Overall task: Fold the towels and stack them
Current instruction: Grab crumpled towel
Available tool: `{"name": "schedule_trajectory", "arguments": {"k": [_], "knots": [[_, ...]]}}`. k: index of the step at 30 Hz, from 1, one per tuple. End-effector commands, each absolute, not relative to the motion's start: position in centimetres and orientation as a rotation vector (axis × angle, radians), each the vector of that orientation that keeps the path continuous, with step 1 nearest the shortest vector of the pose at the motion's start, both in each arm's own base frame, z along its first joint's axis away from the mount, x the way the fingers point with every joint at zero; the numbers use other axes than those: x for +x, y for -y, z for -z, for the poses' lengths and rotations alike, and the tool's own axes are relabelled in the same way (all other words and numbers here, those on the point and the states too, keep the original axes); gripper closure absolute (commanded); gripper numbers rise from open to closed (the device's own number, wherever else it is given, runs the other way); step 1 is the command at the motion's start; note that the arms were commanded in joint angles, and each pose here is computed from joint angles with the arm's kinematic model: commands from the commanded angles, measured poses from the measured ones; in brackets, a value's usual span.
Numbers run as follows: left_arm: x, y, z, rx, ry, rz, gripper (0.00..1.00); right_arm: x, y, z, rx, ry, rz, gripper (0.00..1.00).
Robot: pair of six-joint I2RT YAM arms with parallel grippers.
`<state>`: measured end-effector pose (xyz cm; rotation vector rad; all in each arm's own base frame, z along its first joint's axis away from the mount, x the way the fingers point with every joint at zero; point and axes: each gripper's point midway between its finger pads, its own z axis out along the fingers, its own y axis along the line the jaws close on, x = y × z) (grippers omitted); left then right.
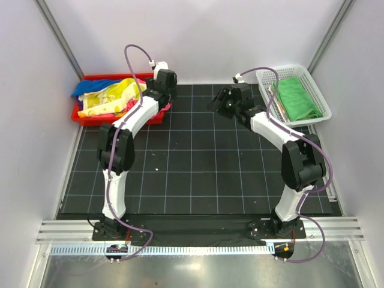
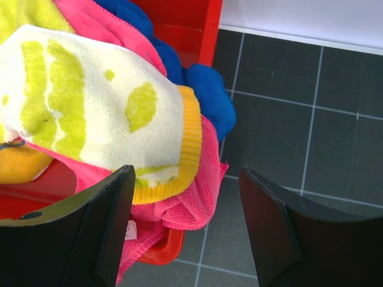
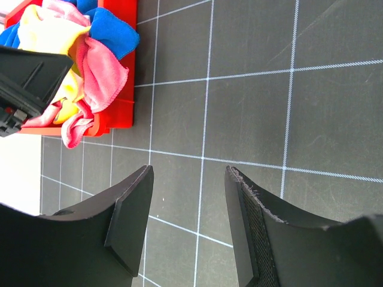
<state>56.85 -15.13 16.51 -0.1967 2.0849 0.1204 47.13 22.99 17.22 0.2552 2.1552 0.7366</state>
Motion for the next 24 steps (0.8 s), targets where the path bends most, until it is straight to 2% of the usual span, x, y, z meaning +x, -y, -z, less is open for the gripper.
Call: {"name": "schedule_trajectory", "arguments": {"k": [1,4,18,21,24], "knots": [[58.2,13.5,-18.5,-0.216,-2.020,-0.216,0.27,47.2,-23.8,-20.3,0.206,-2.071,-0.789,0.42],[58.5,13.2,-18.3,-0.228,-2.021,-0.252,0.31,47.2,-23.9,-20.5,0.202,-2.067,-0.790,0.43],[58.9,13.1,-16.9,-0.204,-2.044,-0.300,0.36,47.4,-24.2,-20.3,0.211,-2.071,-0.814,0.43],[59.1,13.0,-17.1,-0.209,-2.036,-0.309,0.41,47.4,-24.2,-20.4,0.210,-2.066,-0.815,0.43],[59.3,12.8,-17.1,-0.211,-2.032,-0.324,0.51,47.4,-24.1,-20.4,0.210,-2.067,-0.813,0.43]]}}
